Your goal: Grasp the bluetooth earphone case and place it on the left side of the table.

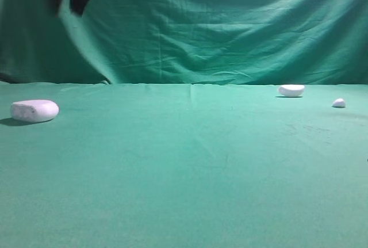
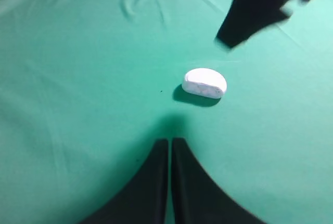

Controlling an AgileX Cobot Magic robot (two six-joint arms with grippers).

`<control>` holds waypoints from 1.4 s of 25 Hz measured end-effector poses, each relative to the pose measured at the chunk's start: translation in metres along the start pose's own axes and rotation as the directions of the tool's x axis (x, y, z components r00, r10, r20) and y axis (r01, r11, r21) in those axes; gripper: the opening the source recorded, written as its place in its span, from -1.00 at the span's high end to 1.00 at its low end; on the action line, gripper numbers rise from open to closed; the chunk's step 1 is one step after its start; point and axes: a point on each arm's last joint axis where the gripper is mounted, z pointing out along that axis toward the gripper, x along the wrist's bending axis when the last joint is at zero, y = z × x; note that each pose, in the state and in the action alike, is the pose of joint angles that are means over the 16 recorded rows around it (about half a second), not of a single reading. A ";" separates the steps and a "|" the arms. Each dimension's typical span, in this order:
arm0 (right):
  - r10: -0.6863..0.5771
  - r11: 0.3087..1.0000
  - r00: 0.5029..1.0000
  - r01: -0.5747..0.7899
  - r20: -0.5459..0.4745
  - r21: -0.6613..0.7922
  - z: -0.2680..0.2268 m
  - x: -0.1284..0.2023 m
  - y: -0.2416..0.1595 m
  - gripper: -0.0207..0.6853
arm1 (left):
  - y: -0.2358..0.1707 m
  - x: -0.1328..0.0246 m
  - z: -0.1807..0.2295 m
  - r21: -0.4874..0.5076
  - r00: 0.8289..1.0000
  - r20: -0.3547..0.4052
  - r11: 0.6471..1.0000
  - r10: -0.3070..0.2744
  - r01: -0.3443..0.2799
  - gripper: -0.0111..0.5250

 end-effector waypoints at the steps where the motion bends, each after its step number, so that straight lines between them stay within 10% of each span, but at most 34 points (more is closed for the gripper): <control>1: 0.017 1.000 1.000 -0.016 0.004 -0.011 -0.013 -0.005 0.000 0.80 | 0.000 0.000 0.000 0.000 1.000 0.000 1.000 0.000 0.000 0.96; 17: 0.141 0.979 0.989 -0.145 -0.032 -0.144 -0.183 -0.050 -0.099 0.94 | 0.000 0.000 0.000 0.000 1.000 0.000 1.000 0.000 0.000 0.96; 35: 0.130 0.919 0.991 -0.137 -0.042 -0.371 -0.219 -0.041 -0.268 0.94 | 0.000 0.000 0.000 0.000 1.000 0.000 1.000 0.000 0.000 0.96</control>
